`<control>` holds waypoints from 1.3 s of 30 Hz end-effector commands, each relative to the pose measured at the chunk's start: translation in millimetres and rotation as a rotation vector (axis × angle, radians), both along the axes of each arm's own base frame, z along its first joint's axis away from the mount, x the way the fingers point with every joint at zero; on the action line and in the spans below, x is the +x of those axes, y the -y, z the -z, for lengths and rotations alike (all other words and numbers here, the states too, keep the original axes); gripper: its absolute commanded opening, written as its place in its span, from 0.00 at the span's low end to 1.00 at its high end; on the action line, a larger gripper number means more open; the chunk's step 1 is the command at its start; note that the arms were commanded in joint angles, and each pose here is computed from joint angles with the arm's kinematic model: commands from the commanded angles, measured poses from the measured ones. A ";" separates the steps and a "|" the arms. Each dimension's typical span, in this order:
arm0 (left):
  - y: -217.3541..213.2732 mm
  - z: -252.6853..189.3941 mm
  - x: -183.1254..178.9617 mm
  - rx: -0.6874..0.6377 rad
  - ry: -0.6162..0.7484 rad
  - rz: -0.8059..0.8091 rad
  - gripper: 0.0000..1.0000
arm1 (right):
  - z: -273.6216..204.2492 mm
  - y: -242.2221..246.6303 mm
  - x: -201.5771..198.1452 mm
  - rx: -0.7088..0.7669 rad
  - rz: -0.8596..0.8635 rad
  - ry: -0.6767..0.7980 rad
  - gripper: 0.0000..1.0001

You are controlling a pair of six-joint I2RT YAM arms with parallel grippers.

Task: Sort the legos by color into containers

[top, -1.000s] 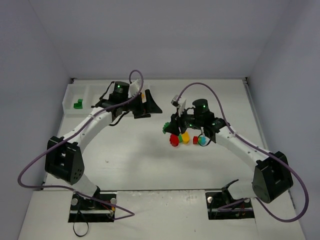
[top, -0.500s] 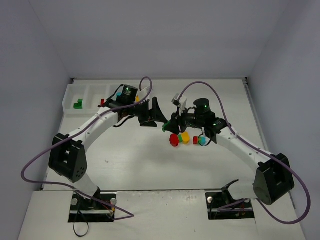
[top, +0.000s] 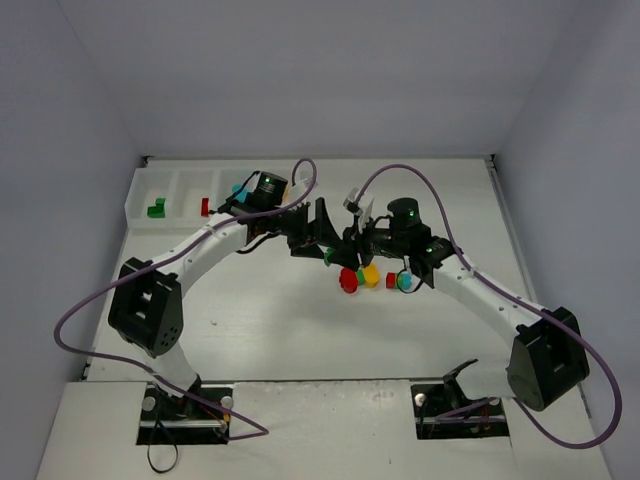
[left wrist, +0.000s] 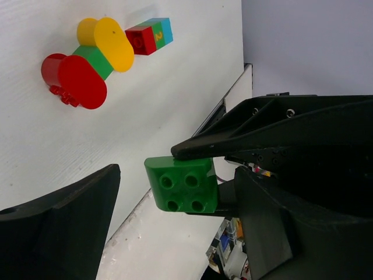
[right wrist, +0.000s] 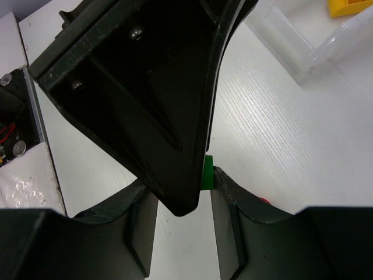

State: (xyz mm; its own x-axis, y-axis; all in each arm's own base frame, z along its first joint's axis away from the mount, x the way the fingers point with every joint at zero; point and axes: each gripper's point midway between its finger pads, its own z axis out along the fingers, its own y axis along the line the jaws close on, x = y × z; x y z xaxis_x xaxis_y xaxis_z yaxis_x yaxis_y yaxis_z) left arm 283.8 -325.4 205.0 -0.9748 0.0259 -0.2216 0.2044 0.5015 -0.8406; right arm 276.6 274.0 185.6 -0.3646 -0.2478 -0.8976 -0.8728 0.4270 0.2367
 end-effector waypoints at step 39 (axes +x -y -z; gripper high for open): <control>-57.0 -90.0 22.0 -0.108 0.656 0.001 0.72 | -48.9 -8.0 11.5 0.240 -0.058 -0.160 0.00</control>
State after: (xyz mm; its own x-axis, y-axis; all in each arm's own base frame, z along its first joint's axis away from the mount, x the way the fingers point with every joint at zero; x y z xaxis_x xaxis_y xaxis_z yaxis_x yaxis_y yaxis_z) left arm 311.8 -261.6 254.7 -0.8229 -0.0722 -0.5635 0.4540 0.5127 -0.7287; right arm 283.5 269.8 180.1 -0.5414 -0.1482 -0.8276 -0.7899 0.4268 0.4403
